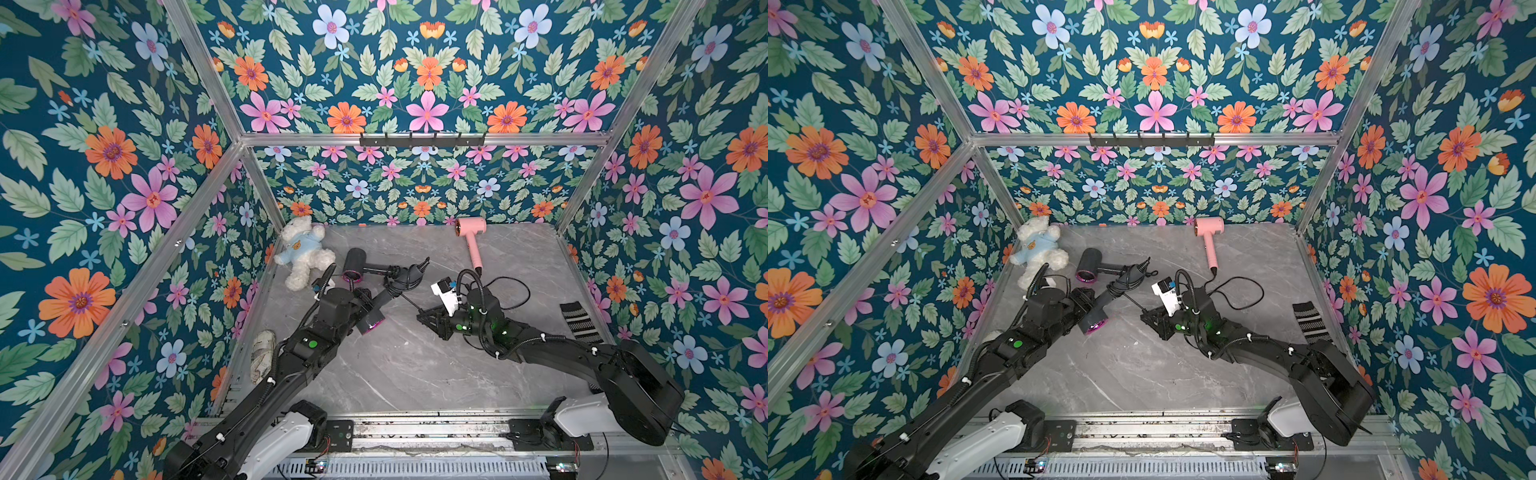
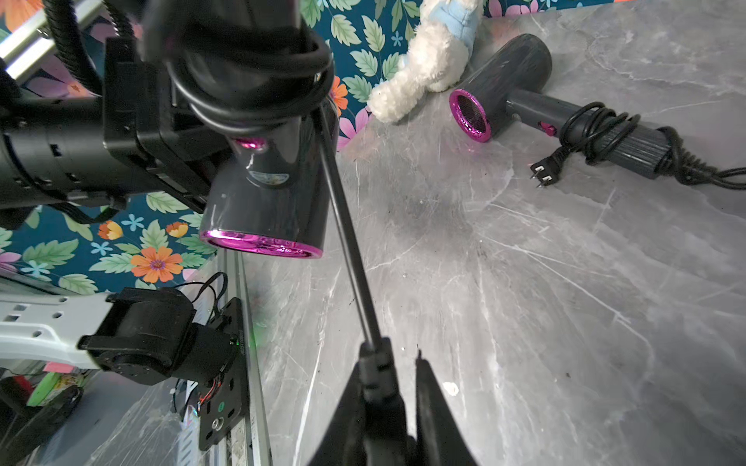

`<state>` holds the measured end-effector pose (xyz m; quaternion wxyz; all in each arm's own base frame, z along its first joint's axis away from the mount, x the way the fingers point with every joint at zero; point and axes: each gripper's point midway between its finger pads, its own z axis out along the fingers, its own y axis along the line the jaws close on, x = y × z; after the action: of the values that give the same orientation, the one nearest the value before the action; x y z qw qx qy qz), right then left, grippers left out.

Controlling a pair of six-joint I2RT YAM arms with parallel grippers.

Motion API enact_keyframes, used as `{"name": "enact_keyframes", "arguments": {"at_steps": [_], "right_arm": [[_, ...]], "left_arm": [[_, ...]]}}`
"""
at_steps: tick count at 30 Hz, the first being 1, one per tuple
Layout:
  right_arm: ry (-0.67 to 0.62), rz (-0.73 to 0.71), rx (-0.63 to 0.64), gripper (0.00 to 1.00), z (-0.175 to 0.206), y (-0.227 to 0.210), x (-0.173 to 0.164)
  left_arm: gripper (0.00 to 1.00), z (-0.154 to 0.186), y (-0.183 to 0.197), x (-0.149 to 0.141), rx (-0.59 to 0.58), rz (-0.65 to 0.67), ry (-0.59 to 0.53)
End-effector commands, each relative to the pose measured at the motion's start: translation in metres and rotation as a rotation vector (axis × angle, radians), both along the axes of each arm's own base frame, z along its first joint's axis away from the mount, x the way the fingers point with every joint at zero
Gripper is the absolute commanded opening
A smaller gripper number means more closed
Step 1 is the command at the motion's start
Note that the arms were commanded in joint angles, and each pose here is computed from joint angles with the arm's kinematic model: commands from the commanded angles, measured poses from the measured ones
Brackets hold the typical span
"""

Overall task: Wrap the cord around the hair dryer
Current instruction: Wrap the power cord around the hair dryer.

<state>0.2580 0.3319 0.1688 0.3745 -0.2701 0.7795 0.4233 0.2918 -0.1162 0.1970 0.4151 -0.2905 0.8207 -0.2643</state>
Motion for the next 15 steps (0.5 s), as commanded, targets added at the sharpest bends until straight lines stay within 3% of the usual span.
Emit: {"name": "enact_keyframes", "arguments": {"at_steps": [1,4,8,15], "right_arm": [[0.101,-0.029,-0.32,0.0,-0.054,-0.019,-0.02],[0.106,-0.026,-0.422,0.0,-0.05,-0.016,-0.027],[0.153,0.015,-0.414,0.0,-0.035,-0.002,-0.035],[0.26,0.073,-0.344,0.0,-0.006,0.031,-0.035]], "left_arm": [[0.0,0.041,0.05,0.014,0.01,0.312,-0.152],[0.0,0.038,0.07,0.009,0.199,0.361,-0.116],[0.0,0.025,0.083,0.005,0.396,0.392,-0.06],[0.0,0.003,0.049,0.025,0.655,0.218,0.009]]}}
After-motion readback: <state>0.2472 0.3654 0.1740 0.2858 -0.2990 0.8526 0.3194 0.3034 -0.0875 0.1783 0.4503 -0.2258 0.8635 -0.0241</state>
